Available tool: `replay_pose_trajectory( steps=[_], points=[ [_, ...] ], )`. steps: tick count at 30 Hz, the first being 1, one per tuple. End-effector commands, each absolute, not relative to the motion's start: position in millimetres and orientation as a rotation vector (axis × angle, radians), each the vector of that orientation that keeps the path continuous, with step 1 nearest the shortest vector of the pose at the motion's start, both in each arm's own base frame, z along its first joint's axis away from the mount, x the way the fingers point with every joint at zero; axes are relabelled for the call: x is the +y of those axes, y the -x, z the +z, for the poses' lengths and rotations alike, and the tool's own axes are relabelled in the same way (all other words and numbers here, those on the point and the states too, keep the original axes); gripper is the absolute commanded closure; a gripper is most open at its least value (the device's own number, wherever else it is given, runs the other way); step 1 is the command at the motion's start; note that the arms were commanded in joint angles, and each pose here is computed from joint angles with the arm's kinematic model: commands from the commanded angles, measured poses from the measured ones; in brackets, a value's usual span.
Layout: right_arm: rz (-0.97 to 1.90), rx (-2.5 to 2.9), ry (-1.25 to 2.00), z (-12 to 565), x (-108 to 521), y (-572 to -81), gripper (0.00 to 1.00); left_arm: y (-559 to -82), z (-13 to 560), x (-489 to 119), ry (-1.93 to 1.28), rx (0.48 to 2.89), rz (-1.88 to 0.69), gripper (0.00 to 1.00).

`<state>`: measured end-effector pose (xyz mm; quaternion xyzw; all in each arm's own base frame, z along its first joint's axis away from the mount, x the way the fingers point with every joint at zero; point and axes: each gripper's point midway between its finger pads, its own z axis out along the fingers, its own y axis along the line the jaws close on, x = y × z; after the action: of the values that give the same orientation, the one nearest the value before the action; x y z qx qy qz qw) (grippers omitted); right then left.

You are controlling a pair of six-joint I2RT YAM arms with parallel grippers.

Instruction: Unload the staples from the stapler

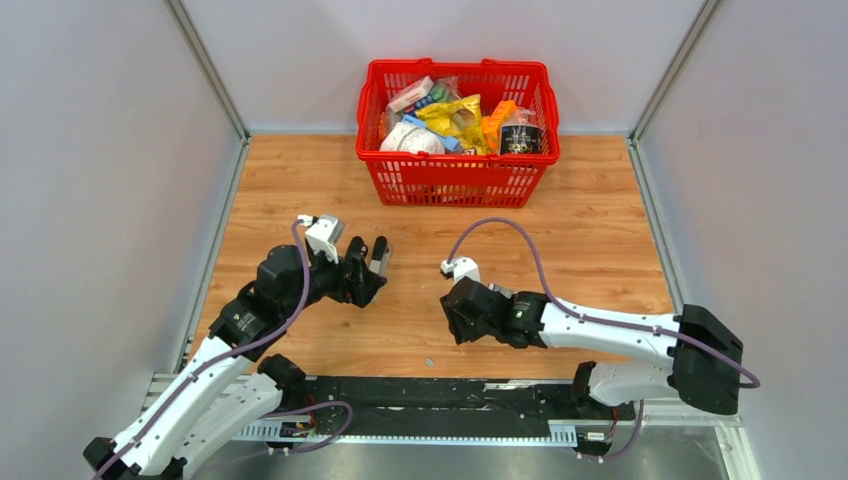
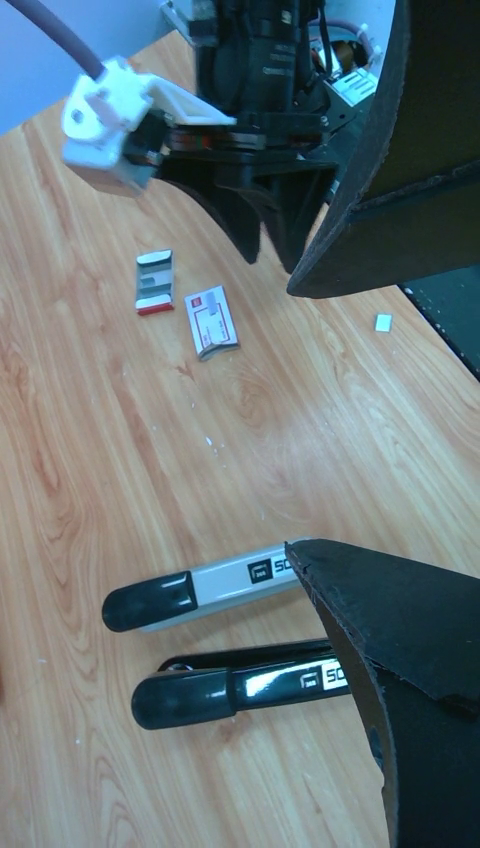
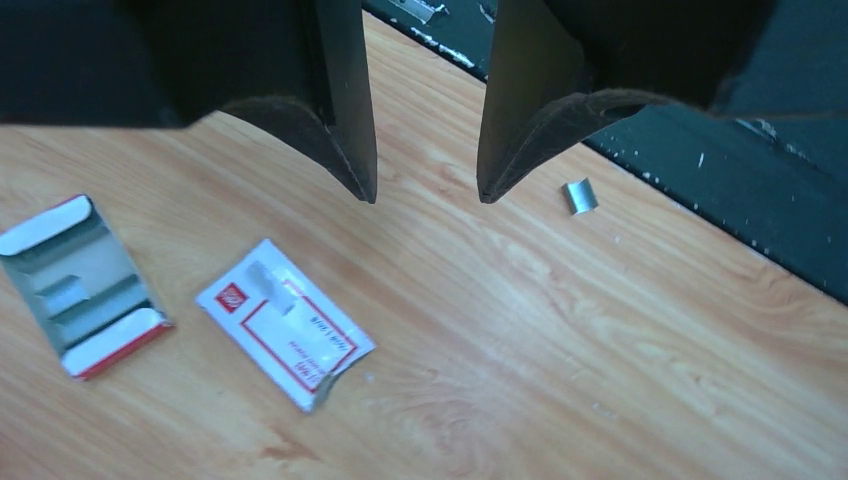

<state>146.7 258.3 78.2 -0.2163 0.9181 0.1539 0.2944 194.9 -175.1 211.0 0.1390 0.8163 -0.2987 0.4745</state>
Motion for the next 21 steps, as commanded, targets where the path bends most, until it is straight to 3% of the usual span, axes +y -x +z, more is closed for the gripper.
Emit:
replay_pose_trajectory(
  steps=[1,21],
  points=[
    [0.514,2.352,0.725,94.4,296.6,-135.6,0.55,-193.3,232.8,-165.7,-0.332,1.95,-0.695,0.03],
    [0.425,2.346,1.076,49.9,350.9,-77.6,0.55,-178.3,239.7,-149.7,-0.297,1.935,-0.68,0.03]
  ],
)
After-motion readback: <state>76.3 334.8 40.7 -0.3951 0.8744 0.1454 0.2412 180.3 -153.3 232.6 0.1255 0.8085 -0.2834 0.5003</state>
